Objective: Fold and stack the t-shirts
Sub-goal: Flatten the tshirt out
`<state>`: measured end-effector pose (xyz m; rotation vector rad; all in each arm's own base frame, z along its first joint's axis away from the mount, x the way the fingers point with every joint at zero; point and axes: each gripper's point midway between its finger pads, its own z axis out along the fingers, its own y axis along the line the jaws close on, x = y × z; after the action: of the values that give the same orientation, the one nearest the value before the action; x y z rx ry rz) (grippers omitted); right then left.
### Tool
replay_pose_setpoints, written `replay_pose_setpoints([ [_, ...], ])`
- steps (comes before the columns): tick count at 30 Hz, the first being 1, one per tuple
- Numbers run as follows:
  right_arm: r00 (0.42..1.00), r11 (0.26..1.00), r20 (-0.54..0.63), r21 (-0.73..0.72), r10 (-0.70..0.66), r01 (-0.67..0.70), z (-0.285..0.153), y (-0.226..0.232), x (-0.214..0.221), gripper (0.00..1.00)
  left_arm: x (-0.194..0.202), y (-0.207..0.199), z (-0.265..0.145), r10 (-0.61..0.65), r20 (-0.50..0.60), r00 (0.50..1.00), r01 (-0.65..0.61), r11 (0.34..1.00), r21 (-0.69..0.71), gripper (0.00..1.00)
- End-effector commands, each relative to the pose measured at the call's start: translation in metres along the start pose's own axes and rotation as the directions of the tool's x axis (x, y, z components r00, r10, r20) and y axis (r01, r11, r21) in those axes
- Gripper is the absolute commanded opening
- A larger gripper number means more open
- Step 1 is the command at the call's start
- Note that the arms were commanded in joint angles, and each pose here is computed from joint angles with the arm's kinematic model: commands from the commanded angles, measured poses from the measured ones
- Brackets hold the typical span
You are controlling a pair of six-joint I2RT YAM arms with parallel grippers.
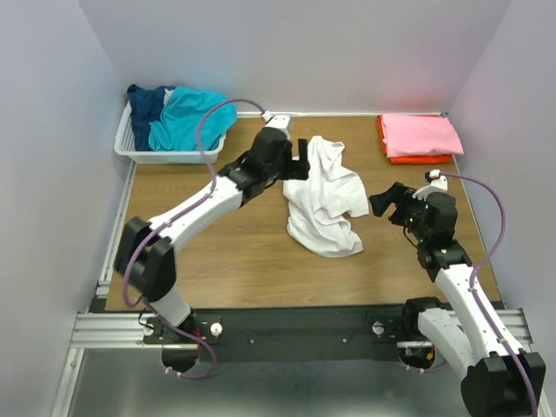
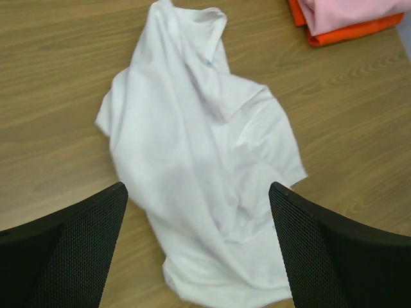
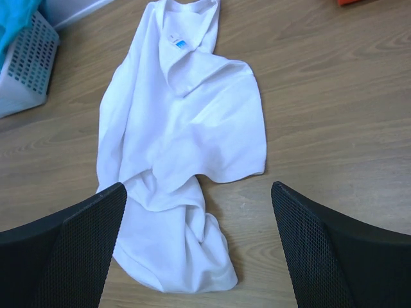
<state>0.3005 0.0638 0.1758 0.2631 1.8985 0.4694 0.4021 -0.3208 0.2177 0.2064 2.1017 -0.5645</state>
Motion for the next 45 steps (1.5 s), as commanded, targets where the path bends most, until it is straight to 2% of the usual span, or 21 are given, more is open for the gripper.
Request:
replay_pose_setpoints([
  [1, 1.000, 0.999, -0.011, 0.030, 0.012, -0.012, 0.006, -0.005, 0.002, 1.00, 0.000, 0.031, -0.050, -0.092, 0.116, 0.989, 0.102, 0.991, -0.090, 0.99],
  [4, 0.999, 0.999, -0.044, 0.040, 0.028, -0.026, 0.013, -0.007, 0.008, 1.00, 0.035, 0.042, -0.066, -0.144, 0.089, 0.986, 0.151, 0.985, -0.082, 0.99],
  [5, 0.998, 0.999, -0.053, 0.033, 0.029, -0.027, 0.015, -0.005, 0.007, 1.00, 0.065, 0.048, -0.067, -0.153, 0.040, 0.987, 0.155, 0.985, -0.073, 0.99],
  [7, 0.996, 0.998, -0.086, 0.059, 0.039, -0.034, 0.025, -0.009, 0.011, 1.00, 0.101, 0.051, -0.066, -0.167, -0.037, 0.985, 0.165, 0.985, -0.043, 0.99],
  [9, 0.992, 0.996, -0.119, 0.078, 0.045, -0.035, 0.033, -0.013, 0.016, 1.00, 0.119, 0.048, -0.063, -0.174, -0.082, 0.981, 0.173, 0.985, -0.017, 0.98],
  [15, 0.969, 0.984, -0.224, 0.166, 0.103, -0.066, 0.072, -0.027, 0.031, 1.00, 0.148, 0.029, -0.049, -0.175, -0.175, 0.969, 0.195, 0.975, 0.106, 0.89],
  [17, 0.964, 0.984, -0.244, 0.168, 0.105, -0.065, 0.080, -0.027, 0.032, 1.00, 0.154, 0.026, -0.047, -0.169, -0.186, 0.968, 0.193, 0.974, 0.120, 0.88],
  [21, 0.935, 0.981, -0.335, 0.186, 0.119, -0.058, 0.098, -0.033, 0.055, 1.00, 0.177, 0.022, -0.033, -0.155, -0.256, 0.954, 0.194, 0.972, 0.133, 0.78],
  [24, 0.926, 0.978, -0.359, 0.202, 0.118, -0.046, 0.104, -0.036, 0.063, 1.00, 0.194, 0.018, -0.021, -0.149, -0.308, 0.940, 0.201, 0.969, 0.144, 0.70],
  [29, 0.905, 0.971, -0.411, 0.241, 0.110, -0.008, 0.113, -0.046, 0.080, 0.99, 0.205, 0.008, -0.010, -0.136, -0.339, 0.931, 0.201, 0.966, 0.164, 0.65],
  [30, 0.904, 0.970, -0.414, 0.244, 0.105, 0.000, 0.116, -0.046, 0.081, 0.98, 0.207, 0.008, -0.008, -0.136, -0.345, 0.929, 0.201, 0.966, 0.161, 0.61],
  [32, 0.892, 0.967, -0.441, 0.252, 0.098, 0.018, 0.118, -0.048, 0.088, 0.95, 0.208, 0.008, -0.006, -0.137, -0.346, 0.928, 0.202, 0.966, 0.160, 0.58],
  [33, 0.884, 0.964, -0.458, 0.264, 0.093, 0.035, 0.119, -0.049, 0.095, 0.93, 0.208, 0.008, -0.004, -0.138, -0.345, 0.929, 0.202, 0.967, 0.157, 0.48],
  [39, 0.873, 0.935, -0.485, 0.332, 0.055, 0.126, 0.123, -0.059, 0.108, 0.87, 0.205, 0.012, 0.007, -0.145, -0.327, 0.934, 0.194, 0.973, 0.123, 0.31],
  [40, 0.868, 0.930, -0.494, 0.340, 0.051, 0.139, 0.125, -0.061, 0.112, 0.85, 0.204, 0.012, 0.008, -0.143, -0.325, 0.935, 0.192, 0.974, 0.123, 0.24],
  [43, 0.861, 0.919, -0.507, 0.355, 0.037, 0.170, 0.127, -0.063, 0.116, 0.65, 0.199, 0.016, 0.007, -0.139, -0.311, 0.940, 0.179, 0.978, 0.104, 0.21],
  [45, 0.862, 0.910, -0.506, 0.368, 0.023, 0.192, 0.128, -0.065, 0.117, 0.59, 0.194, 0.020, 0.005, -0.140, -0.287, 0.948, 0.168, 0.983, 0.076, 0.20],
])
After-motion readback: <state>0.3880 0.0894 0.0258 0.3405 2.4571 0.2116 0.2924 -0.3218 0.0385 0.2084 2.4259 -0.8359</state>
